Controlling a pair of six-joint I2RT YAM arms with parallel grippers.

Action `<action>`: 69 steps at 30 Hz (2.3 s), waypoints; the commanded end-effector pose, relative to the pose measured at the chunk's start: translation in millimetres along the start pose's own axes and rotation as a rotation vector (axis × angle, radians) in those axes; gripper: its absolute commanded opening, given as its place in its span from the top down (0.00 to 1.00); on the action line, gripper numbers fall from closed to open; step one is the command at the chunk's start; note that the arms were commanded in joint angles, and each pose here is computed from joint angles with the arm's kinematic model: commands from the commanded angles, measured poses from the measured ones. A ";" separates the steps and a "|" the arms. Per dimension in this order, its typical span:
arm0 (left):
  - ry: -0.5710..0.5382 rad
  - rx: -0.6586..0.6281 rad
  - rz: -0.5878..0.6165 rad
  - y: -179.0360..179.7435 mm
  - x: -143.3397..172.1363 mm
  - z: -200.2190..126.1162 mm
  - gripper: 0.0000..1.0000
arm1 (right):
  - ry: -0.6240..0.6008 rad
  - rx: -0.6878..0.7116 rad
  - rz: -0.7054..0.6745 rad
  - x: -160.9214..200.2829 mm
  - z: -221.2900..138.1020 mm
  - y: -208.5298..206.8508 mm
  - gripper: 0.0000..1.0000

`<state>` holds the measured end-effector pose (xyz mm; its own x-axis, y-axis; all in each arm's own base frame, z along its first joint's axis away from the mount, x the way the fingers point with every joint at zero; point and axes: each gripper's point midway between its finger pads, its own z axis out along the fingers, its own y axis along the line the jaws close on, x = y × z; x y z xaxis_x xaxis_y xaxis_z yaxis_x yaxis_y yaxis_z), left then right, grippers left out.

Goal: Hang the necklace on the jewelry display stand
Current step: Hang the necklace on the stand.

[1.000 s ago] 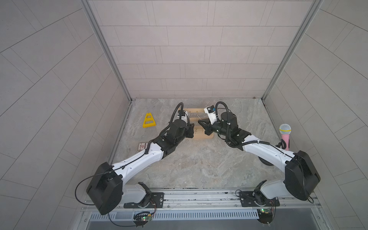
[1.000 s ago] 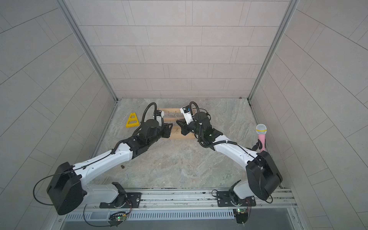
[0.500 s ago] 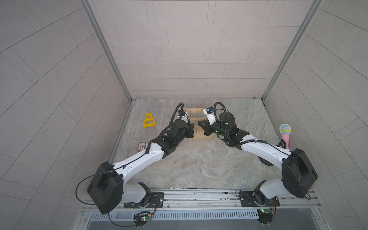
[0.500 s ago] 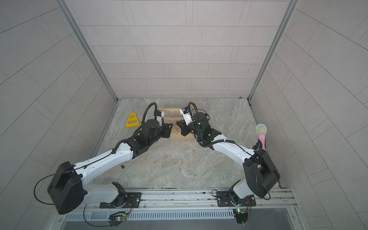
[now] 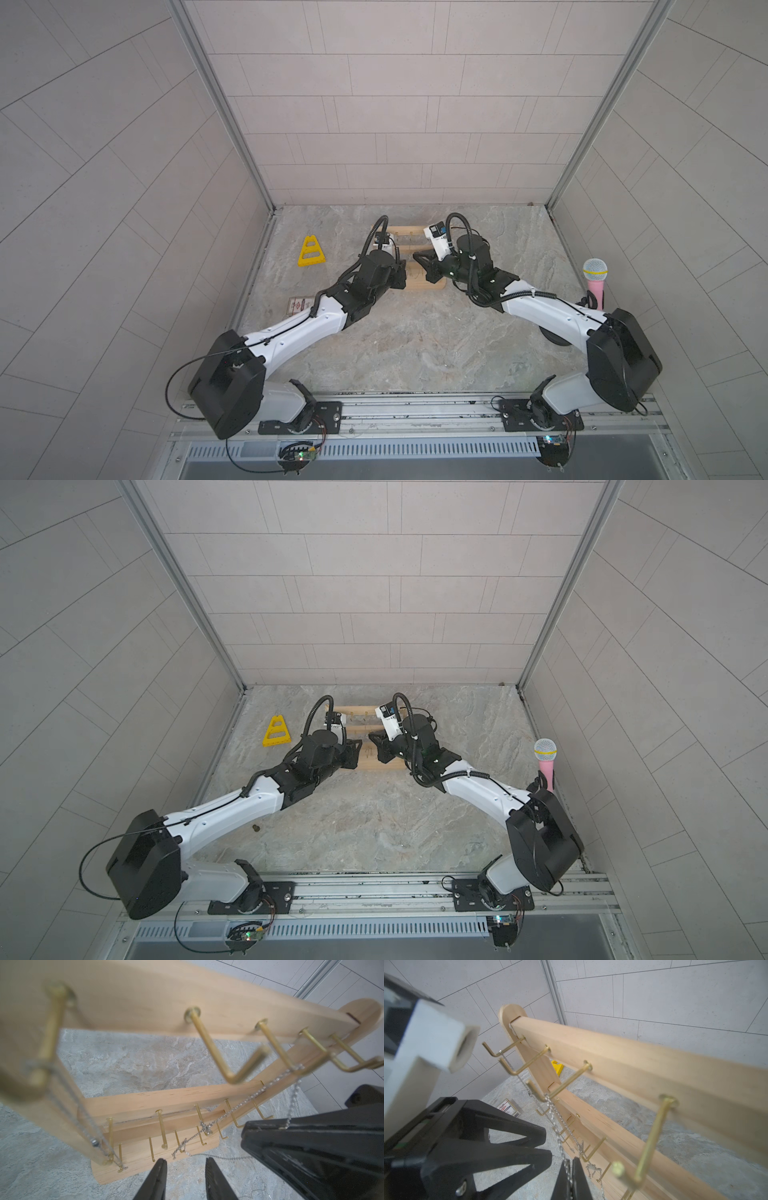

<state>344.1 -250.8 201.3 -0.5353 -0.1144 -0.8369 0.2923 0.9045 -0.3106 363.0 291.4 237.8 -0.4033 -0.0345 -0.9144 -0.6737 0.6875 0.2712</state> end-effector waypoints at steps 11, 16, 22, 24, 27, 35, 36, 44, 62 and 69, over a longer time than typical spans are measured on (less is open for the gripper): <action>-0.067 -0.024 0.002 0.0 -20.5 -10.6 0.64 | -0.091 0.012 -0.047 -45.9 -11.0 8.7 1.00; -0.068 -0.030 0.004 1.5 -20.0 -11.3 0.64 | -0.107 0.016 -0.047 -54.5 -11.4 9.1 1.00; -0.067 -0.034 0.003 2.7 -18.5 -11.0 0.64 | -0.117 0.016 -0.054 -61.5 -12.6 10.6 1.00; -0.070 -0.033 0.002 2.6 -19.1 -11.0 0.64 | -0.123 0.013 -0.058 -65.1 -13.7 12.5 1.00; -0.068 -0.034 0.001 3.1 -18.0 -10.9 0.64 | -0.125 0.009 -0.065 -69.4 -15.3 14.6 1.00; -0.069 -0.041 -0.002 5.0 -16.9 -11.3 0.64 | -0.109 -0.037 -0.066 -67.9 -14.3 27.4 1.00; -0.069 -0.042 -0.002 5.4 -16.6 -11.2 0.64 | -0.110 -0.041 -0.068 -68.5 -14.9 29.1 1.00; -0.061 -0.048 -0.001 7.3 -13.5 -11.1 0.64 | -0.078 0.043 -0.068 -59.9 -11.9 14.3 1.00; -0.066 -0.053 0.005 6.9 -17.2 -12.3 0.64 | -0.074 0.118 -0.115 -80.8 -10.6 5.2 1.00; -0.065 -0.057 0.010 7.8 -16.9 -12.7 0.64 | -0.026 0.116 -0.123 -75.4 -1.7 3.6 1.00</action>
<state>347.4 -240.6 209.4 -0.5012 -0.1326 -0.8551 0.2525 0.9228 -0.2911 389.1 293.1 311.3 -0.2994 -0.0739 -0.9513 -0.6344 0.7601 0.1407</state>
